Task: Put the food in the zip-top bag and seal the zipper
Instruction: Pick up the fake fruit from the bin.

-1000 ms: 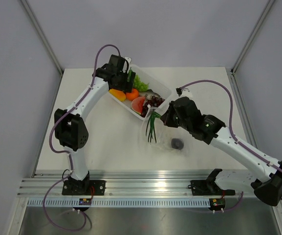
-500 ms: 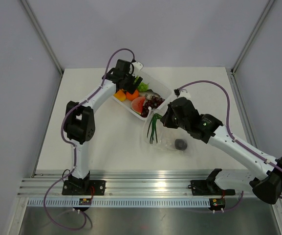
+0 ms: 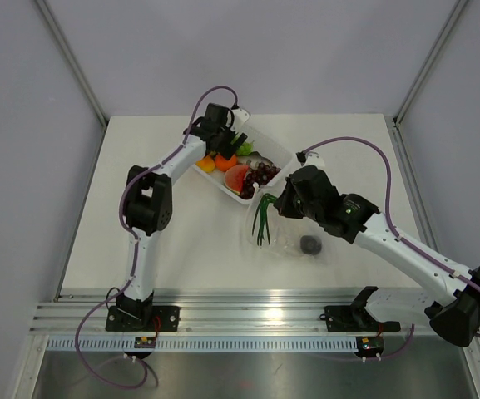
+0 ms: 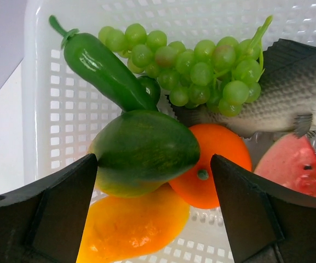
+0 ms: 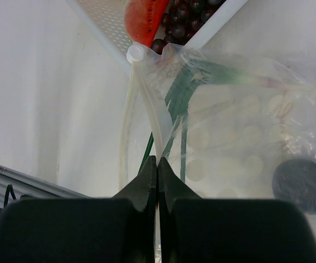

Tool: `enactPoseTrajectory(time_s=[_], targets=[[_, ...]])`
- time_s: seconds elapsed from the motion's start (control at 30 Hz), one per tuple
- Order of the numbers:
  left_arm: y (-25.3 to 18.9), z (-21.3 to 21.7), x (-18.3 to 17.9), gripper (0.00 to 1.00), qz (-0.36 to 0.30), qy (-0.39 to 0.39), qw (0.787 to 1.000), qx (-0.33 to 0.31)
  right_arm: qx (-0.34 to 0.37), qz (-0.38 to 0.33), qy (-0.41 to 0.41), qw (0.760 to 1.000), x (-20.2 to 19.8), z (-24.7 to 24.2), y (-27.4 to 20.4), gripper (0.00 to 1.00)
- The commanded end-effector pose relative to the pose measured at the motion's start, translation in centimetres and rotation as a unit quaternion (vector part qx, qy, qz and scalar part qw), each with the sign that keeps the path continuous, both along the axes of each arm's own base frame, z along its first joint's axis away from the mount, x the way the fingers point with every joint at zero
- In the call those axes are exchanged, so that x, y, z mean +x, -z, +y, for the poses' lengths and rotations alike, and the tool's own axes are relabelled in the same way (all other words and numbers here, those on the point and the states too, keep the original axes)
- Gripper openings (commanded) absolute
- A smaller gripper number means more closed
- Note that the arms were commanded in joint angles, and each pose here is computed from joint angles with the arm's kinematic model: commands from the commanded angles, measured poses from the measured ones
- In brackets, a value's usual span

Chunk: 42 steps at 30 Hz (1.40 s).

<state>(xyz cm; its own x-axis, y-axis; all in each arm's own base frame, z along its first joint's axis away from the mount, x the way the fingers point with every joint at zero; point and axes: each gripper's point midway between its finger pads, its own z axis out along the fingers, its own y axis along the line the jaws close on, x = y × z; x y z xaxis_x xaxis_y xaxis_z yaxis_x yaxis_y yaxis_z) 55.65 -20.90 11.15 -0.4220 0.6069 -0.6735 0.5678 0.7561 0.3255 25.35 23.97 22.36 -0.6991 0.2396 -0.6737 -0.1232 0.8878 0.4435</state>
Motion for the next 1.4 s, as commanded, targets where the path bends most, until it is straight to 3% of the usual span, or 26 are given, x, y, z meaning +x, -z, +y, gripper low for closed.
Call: enactPoseTrajectory(time_s=[0.0, 0.5, 0.73, 0.77, 0.93, 1.37], targets=[[-2.1, 0.1, 2.4, 0.88, -0.051, -0.011, 0.999, 0.002, -0.009, -0.015, 0.009, 1.000, 0.1, -0.8, -0.5, 0.00], [0.0, 1.5, 3.9, 0.74, -0.072, -0.053, 0.995, 0.038, -0.019, -0.014, 0.008, 1.000, 0.3, -0.8, -0.1, 0.00], [-1.0, 1.2, 3.4, 0.40, -0.087, -0.055, 0.993, 0.053, -0.020, -0.012, 0.008, 1.000, 0.3, -0.7, 0.1, 0.00], [-1.5, 0.8, 3.2, 0.30, -0.094, -0.052, 0.993, 0.052, -0.020, -0.012, 0.008, 1.000, 0.3, -0.7, 0.1, 0.00], [-4.8, 0.3, 1.3, 0.02, -0.112, -0.046, 0.991, 0.055, -0.019, -0.013, 0.008, 1.000, 0.4, -0.6, 0.1, 0.00], [-15.7, 0.4, -5.9, 0.00, -0.119, -0.078, 0.987, -0.076, -0.001, -0.014, 0.001, 1.000, 0.4, 0.1, -0.1, 0.00]])
